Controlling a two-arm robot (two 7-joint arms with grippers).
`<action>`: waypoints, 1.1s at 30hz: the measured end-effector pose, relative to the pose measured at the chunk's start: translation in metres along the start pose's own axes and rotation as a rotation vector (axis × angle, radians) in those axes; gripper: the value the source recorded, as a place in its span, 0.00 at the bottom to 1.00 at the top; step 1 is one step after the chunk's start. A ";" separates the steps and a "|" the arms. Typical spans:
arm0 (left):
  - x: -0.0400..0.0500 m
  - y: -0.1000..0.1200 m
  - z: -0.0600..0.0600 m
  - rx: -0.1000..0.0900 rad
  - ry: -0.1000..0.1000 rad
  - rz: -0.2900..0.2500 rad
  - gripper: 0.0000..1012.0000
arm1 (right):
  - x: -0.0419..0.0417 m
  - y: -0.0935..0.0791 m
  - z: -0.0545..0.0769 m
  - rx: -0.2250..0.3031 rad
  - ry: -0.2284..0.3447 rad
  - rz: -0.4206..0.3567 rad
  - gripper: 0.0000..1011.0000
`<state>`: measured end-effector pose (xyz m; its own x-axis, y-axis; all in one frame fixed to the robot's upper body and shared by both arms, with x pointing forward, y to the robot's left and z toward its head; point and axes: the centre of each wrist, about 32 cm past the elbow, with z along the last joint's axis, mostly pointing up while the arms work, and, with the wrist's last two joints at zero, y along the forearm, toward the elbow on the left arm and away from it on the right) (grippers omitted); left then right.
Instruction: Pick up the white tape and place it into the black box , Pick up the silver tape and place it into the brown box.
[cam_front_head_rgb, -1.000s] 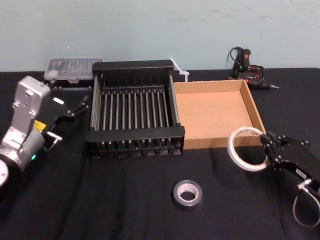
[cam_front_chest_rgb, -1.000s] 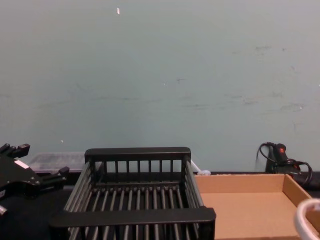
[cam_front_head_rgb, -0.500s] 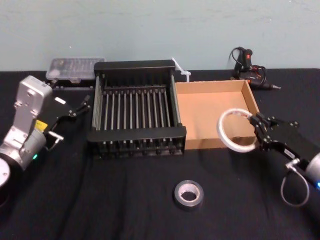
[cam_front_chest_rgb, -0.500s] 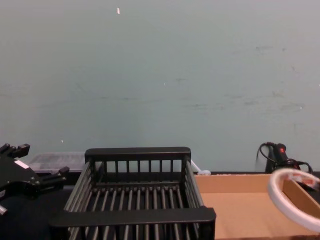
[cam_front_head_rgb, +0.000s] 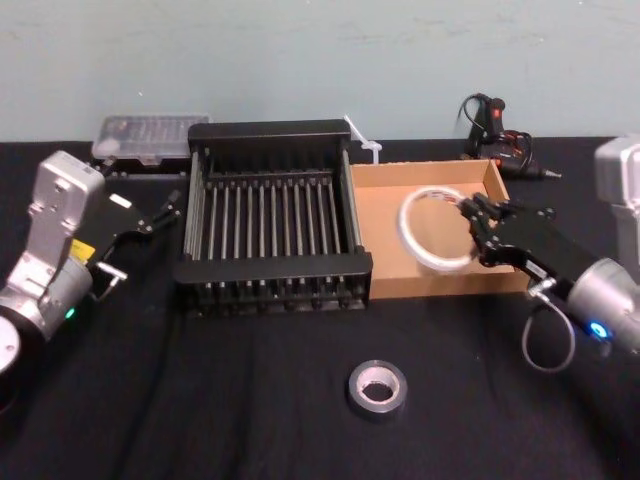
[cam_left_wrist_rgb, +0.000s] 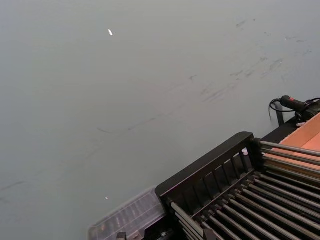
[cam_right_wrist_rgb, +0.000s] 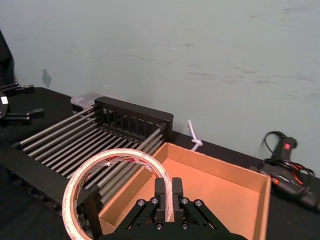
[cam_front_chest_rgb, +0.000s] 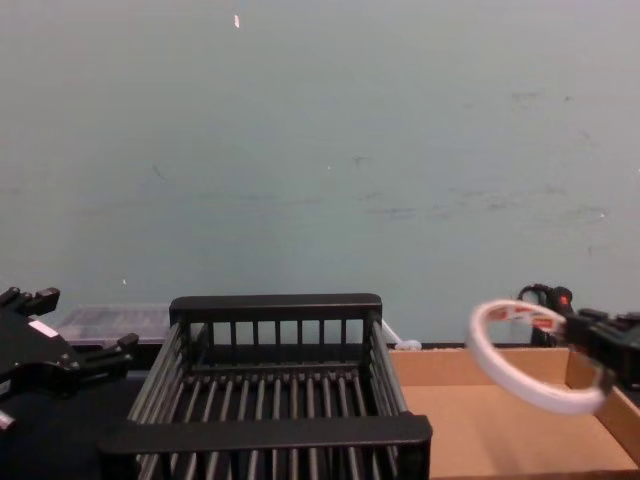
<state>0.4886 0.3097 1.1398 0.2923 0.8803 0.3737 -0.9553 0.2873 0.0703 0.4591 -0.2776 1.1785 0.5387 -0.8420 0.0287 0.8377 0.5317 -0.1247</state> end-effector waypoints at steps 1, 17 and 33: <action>0.0000 0.000 0.000 0.000 0.000 0.000 0.99 | -0.0006 0.002 0.001 -0.001 -0.001 0.003 0.09; 0.0000 0.000 0.000 0.000 0.000 0.000 0.99 | -0.0174 0.052 0.008 -0.007 -0.011 0.075 0.09; 0.0000 0.000 0.000 0.000 0.000 0.000 0.99 | -0.0276 0.089 0.010 -0.007 -0.005 0.130 0.09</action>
<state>0.4886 0.3097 1.1398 0.2922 0.8803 0.3737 -0.9553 0.2873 0.0703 0.5198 -0.2061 1.1770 0.6431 -0.7656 0.0167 0.7602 0.6357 -0.1342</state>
